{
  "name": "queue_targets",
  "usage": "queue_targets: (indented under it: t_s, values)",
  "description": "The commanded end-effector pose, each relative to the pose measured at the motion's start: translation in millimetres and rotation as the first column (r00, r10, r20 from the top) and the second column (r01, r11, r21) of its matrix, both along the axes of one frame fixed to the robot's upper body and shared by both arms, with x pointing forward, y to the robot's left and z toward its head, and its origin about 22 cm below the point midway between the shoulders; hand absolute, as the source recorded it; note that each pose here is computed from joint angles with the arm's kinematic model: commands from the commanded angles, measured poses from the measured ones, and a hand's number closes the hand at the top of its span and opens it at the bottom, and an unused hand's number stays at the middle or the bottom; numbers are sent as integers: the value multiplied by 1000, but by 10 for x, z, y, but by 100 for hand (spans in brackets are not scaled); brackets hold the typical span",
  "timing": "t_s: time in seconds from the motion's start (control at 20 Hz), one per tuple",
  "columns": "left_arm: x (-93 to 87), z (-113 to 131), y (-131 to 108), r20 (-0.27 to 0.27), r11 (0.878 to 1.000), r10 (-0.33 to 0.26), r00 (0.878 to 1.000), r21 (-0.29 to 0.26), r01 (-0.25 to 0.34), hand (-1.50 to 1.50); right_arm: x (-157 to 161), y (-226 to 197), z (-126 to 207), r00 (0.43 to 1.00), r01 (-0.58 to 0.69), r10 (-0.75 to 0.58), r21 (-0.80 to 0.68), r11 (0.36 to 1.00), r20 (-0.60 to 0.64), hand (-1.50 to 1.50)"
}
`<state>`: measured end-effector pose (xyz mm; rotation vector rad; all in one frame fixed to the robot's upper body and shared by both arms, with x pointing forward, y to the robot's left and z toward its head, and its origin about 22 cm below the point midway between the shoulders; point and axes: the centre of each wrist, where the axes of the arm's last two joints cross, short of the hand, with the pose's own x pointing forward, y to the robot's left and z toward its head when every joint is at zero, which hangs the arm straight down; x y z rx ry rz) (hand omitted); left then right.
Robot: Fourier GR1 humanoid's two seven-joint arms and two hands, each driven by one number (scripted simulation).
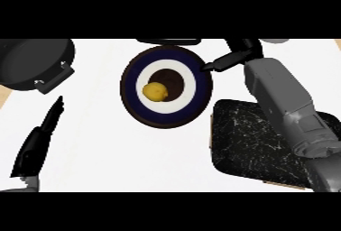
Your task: Pick the lemon from the tray and place it in the plate
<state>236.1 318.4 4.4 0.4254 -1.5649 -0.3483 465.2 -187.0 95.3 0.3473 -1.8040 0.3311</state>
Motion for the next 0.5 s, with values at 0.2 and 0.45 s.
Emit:
queue_targets:
  t_s: [0.2, 0.45]
  values:
    - [65, 62, -104, 24, 999, -32, 999, 0, 32, 0, -46, -642, -9, 996, 15, -21, 68, 998, 84, -150]
    - [160, 101, -64, 31, 1000, -28, 999, -10, 29, 0, -127, -1057, -23, 995, 18, -22, 40, 999, 102, -150]
